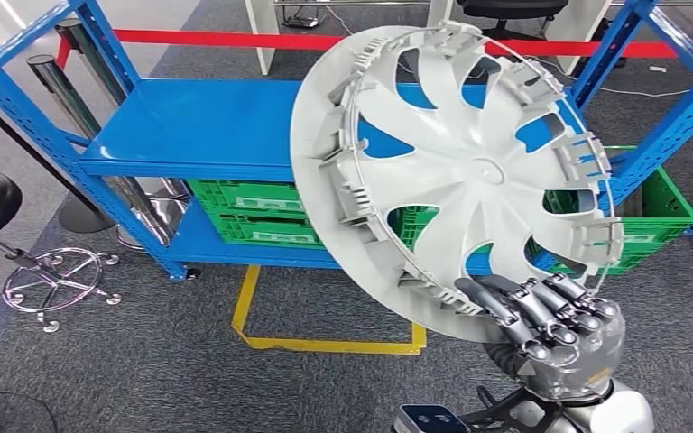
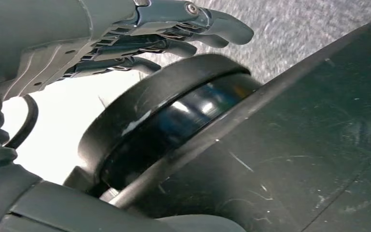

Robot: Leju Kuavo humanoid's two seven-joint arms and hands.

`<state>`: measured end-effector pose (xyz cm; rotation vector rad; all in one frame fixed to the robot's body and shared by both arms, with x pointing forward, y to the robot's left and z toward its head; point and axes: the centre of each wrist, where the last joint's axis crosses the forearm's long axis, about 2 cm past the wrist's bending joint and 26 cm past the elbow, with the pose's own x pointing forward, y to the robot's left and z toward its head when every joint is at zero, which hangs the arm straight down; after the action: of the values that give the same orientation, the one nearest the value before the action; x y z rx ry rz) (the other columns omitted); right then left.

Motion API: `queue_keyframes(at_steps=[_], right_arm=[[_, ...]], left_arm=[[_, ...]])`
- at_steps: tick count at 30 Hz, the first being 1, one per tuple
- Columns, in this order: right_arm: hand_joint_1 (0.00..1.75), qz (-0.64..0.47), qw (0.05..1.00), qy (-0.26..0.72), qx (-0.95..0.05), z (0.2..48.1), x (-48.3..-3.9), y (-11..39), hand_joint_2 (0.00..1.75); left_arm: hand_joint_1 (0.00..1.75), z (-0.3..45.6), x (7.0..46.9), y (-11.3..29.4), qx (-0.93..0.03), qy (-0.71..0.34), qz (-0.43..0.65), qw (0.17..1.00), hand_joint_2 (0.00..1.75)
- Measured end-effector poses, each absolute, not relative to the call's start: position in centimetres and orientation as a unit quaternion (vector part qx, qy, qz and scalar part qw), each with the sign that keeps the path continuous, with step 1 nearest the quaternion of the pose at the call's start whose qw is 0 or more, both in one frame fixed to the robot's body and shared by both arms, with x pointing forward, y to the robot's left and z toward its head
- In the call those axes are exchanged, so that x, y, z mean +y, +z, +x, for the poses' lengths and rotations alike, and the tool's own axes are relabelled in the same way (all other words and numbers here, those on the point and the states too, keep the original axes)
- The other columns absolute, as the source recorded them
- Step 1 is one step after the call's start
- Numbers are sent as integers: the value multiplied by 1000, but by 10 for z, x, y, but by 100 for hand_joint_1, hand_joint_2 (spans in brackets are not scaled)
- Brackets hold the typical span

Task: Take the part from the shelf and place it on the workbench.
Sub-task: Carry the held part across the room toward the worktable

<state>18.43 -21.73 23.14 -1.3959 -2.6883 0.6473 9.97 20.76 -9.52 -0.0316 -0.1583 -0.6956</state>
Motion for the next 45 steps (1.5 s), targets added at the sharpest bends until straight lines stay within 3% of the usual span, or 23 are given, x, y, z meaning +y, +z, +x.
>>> queue_keyframes(at_steps=[45], right_arm=[[175,-427,37,178,-886,186,-213,232,175]], left_arm=[[0,91,216,-98,-68,-349,-2,935,175]])
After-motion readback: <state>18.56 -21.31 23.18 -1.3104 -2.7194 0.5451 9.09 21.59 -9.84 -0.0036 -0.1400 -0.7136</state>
